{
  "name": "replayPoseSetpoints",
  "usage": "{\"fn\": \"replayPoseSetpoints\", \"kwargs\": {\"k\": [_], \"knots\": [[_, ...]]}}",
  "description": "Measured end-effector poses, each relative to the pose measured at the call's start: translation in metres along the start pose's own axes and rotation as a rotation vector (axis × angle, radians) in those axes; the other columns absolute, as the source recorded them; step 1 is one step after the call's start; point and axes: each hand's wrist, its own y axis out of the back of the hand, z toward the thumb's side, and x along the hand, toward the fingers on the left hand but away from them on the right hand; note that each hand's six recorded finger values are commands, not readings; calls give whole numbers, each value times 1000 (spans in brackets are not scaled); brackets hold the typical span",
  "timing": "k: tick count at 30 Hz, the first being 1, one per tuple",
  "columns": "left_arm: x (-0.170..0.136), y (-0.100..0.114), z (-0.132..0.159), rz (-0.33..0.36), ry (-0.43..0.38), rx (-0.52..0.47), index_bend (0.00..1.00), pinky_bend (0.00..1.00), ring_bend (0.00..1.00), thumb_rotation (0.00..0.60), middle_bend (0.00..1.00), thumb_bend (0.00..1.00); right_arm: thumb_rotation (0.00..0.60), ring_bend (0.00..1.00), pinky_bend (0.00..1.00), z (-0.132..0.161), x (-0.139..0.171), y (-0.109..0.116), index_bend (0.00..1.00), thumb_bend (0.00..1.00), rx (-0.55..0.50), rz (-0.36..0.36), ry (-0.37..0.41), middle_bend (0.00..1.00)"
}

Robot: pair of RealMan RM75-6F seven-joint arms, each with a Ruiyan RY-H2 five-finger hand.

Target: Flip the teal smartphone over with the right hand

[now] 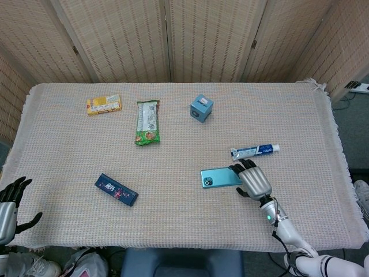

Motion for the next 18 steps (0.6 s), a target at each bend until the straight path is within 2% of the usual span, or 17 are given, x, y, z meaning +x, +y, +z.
{"fn": "replayPoseSetpoints", "kwargs": {"k": [7,18], "knots": [[1,-1,0,-7,-1,2,171,229,152,600,125,212,600,172,210,9,-15,-12,298,162,6,5,5,332],[1,-2,-1,-16,2,7,171,229,152,600,124,212,600,172,210,17,-27,-19,305,161,15,6,17,333]]}}
